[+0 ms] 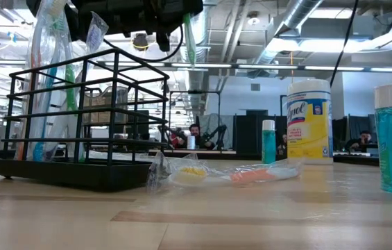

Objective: Pick & Place toothbrushing station
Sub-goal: Put the green toothbrush into the mesh organizer

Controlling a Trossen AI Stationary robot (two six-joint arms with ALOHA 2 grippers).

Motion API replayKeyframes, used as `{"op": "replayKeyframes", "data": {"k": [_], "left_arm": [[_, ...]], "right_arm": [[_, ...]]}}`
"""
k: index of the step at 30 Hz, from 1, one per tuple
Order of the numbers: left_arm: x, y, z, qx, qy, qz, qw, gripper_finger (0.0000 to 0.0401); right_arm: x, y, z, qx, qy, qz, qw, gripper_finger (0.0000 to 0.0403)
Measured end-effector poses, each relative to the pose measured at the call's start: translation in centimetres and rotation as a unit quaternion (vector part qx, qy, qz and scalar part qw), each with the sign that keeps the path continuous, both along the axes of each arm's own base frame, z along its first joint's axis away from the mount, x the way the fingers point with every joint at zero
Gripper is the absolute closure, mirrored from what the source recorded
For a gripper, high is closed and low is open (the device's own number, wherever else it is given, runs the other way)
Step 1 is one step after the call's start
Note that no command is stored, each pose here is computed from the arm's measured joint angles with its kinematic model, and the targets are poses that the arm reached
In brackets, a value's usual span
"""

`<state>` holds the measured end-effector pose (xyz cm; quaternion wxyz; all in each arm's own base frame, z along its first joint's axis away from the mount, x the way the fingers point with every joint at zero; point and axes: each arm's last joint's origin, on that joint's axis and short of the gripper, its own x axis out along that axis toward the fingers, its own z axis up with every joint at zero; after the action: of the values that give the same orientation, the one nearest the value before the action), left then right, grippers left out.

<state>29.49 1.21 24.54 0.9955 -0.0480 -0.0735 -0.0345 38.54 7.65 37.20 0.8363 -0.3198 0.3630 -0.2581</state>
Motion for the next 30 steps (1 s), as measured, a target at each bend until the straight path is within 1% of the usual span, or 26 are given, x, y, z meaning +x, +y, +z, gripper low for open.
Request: {"op": "replayKeyframes", "data": {"k": [4, 7, 13, 18, 23, 26, 30], "left_arm": [[0.0, 0.0, -0.1, 0.000, 0.005, 0.000, 1.000, 0.0393], [0.0, 0.0, -0.2, -0.001, 0.010, 0.000, 1.000, 0.0393], [0.0, 0.0, -0.3, -0.001, 0.016, 0.000, 1.000, 0.0393], [0.0, 0.0, -0.3, -0.001, 0.017, 0.000, 1.000, 0.0393], [0.0, 0.0, -0.3, -0.001, 0.017, 0.002, 1.000, 0.0393], [0.0, 0.0, -0.3, -0.001, 0.017, 0.004, 1.000, 0.0393], [0.0, 0.0, -0.3, 0.001, 0.016, 0.004, 1.000, 0.0393]], "right_arm": [[0.0, 0.1, 0.0, 0.006, 0.006, 0.011, 1.000, 0.0375], [0.0, 0.0, 0.0, -0.010, 0.009, 0.007, 1.000, 0.0342], [-0.2, 0.2, 0.4, -0.050, 0.003, -0.020, 0.999, 0.0273], [-0.7, 1.0, 0.7, -0.046, -0.010, -0.014, 0.999, 0.0229], [-1.9, 1.3, 1.8, 0.000, -0.060, -0.032, 0.998, 0.0214], [-2.6, 1.3, 2.1, 0.036, -0.093, -0.055, 0.994, 0.0218], [-3.7, 1.1, 2.5, 0.081, -0.114, -0.076, 0.987, 0.0230]]}}
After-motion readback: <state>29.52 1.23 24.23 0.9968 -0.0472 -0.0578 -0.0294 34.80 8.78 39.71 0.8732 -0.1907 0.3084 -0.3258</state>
